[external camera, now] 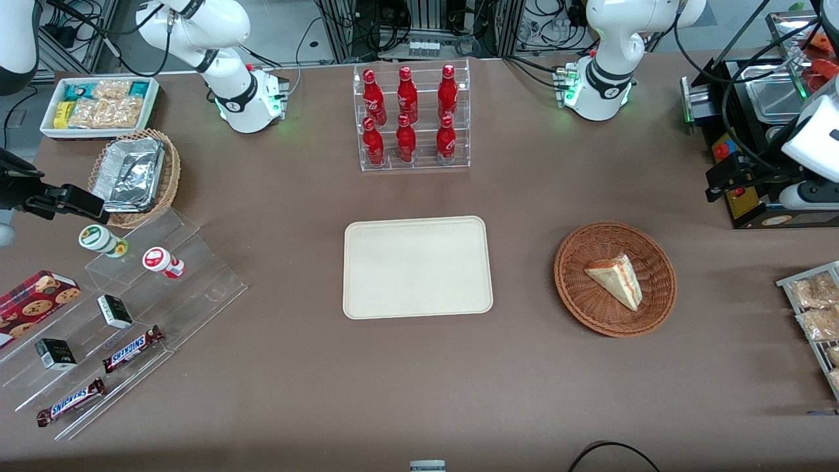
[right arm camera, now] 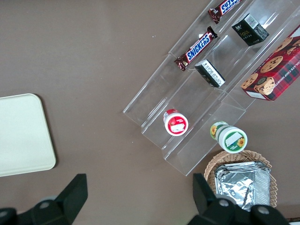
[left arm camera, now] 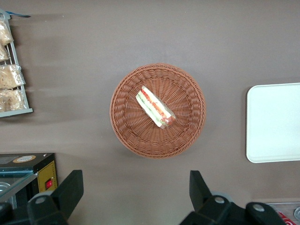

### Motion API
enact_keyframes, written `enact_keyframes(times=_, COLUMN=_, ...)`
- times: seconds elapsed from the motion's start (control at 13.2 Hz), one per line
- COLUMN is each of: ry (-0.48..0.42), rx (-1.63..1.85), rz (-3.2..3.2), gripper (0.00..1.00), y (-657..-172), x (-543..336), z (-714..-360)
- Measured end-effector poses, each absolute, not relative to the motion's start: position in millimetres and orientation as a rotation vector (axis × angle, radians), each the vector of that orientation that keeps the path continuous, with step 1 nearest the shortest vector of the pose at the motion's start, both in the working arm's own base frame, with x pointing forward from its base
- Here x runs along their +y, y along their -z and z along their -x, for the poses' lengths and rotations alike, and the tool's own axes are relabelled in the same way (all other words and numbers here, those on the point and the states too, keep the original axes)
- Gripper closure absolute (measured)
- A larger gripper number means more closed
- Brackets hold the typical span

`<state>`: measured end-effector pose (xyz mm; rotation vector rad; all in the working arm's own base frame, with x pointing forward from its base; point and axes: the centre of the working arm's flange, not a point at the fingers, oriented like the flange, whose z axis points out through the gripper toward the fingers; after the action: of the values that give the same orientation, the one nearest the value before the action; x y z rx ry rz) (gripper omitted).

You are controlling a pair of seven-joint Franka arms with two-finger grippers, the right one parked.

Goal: Place sandwich from basket to tray
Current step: 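Move the left gripper over the wicker basket above the wrapped sandwich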

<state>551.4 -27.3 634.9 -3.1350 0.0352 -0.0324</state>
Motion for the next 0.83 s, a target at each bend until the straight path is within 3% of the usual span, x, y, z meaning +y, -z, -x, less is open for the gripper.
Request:
enact_keyframes(times=0.38, ry=-0.022, rx=0.025, rz=3.134, gripper=0.00, y=-624, x=-23, z=-555)
enact_keyframes(times=0.61, ry=-0.115, rx=0.026, rz=3.122, gripper=0.00, y=-579, x=-23, z=-576)
enact_keyframes(times=0.83, ry=-0.104, rx=-0.016, rz=3.121, gripper=0.00, y=-531, x=-23, z=-593)
